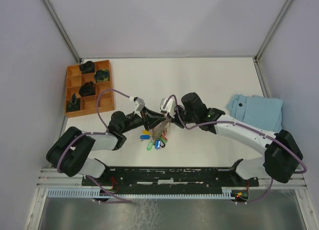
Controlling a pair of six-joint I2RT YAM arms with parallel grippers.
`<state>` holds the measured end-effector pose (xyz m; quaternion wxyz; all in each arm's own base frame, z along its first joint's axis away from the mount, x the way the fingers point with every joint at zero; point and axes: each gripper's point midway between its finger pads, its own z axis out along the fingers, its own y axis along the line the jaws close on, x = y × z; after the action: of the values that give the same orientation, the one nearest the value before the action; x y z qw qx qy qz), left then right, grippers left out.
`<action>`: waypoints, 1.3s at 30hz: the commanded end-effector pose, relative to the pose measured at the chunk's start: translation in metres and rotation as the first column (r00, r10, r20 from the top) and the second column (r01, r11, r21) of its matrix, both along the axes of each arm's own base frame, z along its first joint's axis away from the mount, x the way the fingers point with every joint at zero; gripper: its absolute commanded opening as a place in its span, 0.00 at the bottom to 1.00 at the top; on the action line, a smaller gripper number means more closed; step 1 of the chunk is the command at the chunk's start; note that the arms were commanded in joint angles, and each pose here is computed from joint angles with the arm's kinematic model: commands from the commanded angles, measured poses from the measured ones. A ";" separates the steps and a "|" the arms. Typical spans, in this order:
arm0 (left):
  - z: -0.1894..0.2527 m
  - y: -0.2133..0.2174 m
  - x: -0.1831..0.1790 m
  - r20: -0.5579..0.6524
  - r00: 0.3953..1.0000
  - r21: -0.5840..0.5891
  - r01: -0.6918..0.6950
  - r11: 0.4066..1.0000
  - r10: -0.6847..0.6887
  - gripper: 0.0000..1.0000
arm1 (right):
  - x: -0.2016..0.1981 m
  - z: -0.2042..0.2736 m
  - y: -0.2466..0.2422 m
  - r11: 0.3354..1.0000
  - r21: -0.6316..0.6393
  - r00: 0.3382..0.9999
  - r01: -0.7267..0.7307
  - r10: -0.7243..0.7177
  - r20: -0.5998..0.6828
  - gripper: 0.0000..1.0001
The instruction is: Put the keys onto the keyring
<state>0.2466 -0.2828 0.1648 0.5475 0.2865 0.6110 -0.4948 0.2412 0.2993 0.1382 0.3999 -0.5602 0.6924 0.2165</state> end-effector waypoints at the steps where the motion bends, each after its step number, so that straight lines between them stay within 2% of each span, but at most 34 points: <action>1: 0.007 0.001 -0.001 0.075 0.997 0.043 0.013 0.999 -0.017 0.37 | 0.008 0.034 0.010 0.998 0.025 0.995 -0.049 0.047 0.087 0.01; 6: 0.002 -0.004 -0.008 0.070 0.993 0.093 0.085 0.992 -0.091 0.46 | 0.007 0.038 0.010 0.996 -0.012 0.993 -0.083 0.084 0.085 0.01; 11: -0.011 -0.011 -0.010 0.026 0.988 0.134 0.149 0.980 -0.154 0.48 | 0.005 0.036 0.011 0.996 -0.028 0.995 -0.090 0.092 0.049 0.01; 14: -0.019 -0.011 -0.005 -0.003 0.991 0.144 0.133 0.981 -0.134 0.48 | 0.013 0.016 -0.005 0.994 -0.107 0.999 0.037 -0.037 -0.002 0.01; 17: -0.032 -0.010 0.005 -0.045 0.994 0.185 0.102 0.977 -0.095 0.48 | 0.018 -0.006 -0.029 0.958 -0.186 0.968 0.219 -0.238 -0.086 0.13; 21: -0.038 -0.009 0.008 -0.062 0.995 0.206 0.089 0.974 -0.078 0.48 | 0.010 -0.029 -0.051 0.917 -0.233 0.908 0.325 -0.371 -0.195 0.21; 25: -0.048 -0.007 0.010 -0.074 0.995 0.246 0.080 0.966 -0.064 0.47 | 0.000 -0.050 -0.056 0.892 -0.202 0.836 0.406 -0.451 -0.313 0.28; 30: -0.056 -0.008 0.012 -0.095 0.993 0.269 0.094 0.959 -0.071 0.48 | -0.008 -0.079 -0.057 0.856 -0.158 0.752 0.492 -0.509 -0.418 0.29; 39: -0.068 -0.012 0.013 -0.139 0.986 0.283 0.125 0.951 -0.088 0.48 | 0.005 -0.097 -0.054 0.805 -0.013 0.691 0.593 -0.517 -0.505 0.26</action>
<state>0.2506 -0.2894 0.0877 0.4139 0.3434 0.7123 -0.4510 0.2220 0.2221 0.0217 0.2353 -0.2633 0.9111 0.2125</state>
